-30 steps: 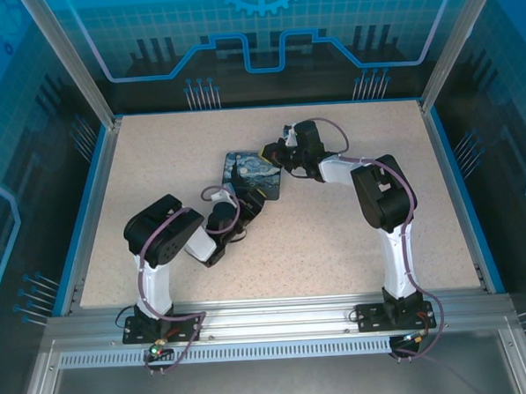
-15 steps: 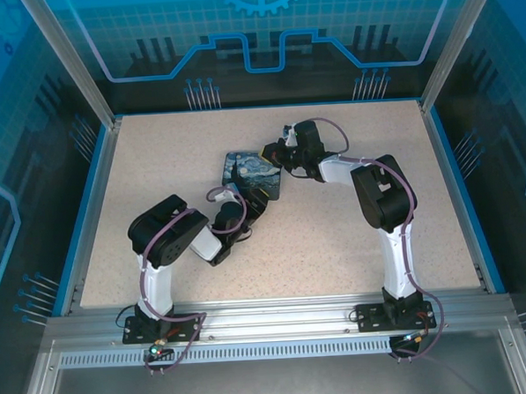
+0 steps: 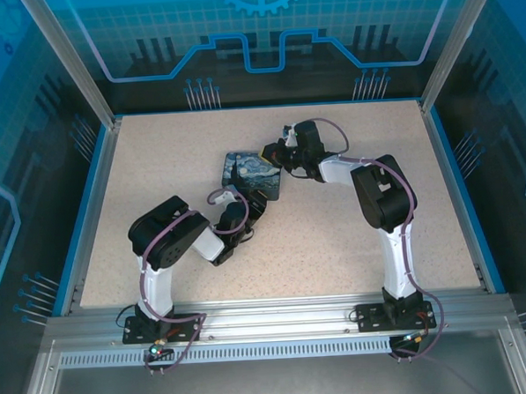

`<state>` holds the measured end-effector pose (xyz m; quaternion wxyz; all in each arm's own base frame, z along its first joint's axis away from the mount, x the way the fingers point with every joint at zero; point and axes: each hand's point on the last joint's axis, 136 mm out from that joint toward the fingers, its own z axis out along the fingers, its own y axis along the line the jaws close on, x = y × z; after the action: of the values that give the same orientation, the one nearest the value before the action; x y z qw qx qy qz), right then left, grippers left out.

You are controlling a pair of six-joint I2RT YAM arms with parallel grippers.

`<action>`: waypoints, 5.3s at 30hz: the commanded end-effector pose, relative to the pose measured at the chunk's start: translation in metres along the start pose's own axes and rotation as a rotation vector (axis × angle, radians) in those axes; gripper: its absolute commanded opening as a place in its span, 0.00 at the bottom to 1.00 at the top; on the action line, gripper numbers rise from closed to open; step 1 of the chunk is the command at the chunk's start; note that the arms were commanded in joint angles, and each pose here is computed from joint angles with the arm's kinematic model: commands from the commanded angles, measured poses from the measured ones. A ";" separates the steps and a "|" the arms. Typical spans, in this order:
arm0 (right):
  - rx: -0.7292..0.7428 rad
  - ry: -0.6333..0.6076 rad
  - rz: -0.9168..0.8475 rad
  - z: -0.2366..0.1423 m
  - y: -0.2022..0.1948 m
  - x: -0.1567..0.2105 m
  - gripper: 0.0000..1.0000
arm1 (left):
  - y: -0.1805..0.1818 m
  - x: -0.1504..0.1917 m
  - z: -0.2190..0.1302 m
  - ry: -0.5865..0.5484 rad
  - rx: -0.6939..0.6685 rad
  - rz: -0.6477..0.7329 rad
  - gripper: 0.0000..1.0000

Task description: Unlock the padlock with the key

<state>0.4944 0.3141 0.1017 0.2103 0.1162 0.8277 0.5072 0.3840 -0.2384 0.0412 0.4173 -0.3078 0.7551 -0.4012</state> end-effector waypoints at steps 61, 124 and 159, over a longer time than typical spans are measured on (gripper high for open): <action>-0.111 0.070 0.040 -0.163 0.038 0.132 0.00 | -0.068 0.002 -0.062 0.379 -0.071 -0.085 0.00; -0.169 0.013 0.276 -0.120 0.015 0.149 0.00 | -0.088 -0.005 -0.077 0.357 0.110 -0.344 0.00; -0.115 -0.119 0.333 -0.122 0.028 0.154 0.00 | -0.093 -0.021 -0.082 0.254 0.165 -0.409 0.00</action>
<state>0.2970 0.2847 0.1318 0.1718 0.2734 0.7590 0.5654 0.3346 -0.2344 0.1333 0.2440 -0.3787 0.7122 -0.5384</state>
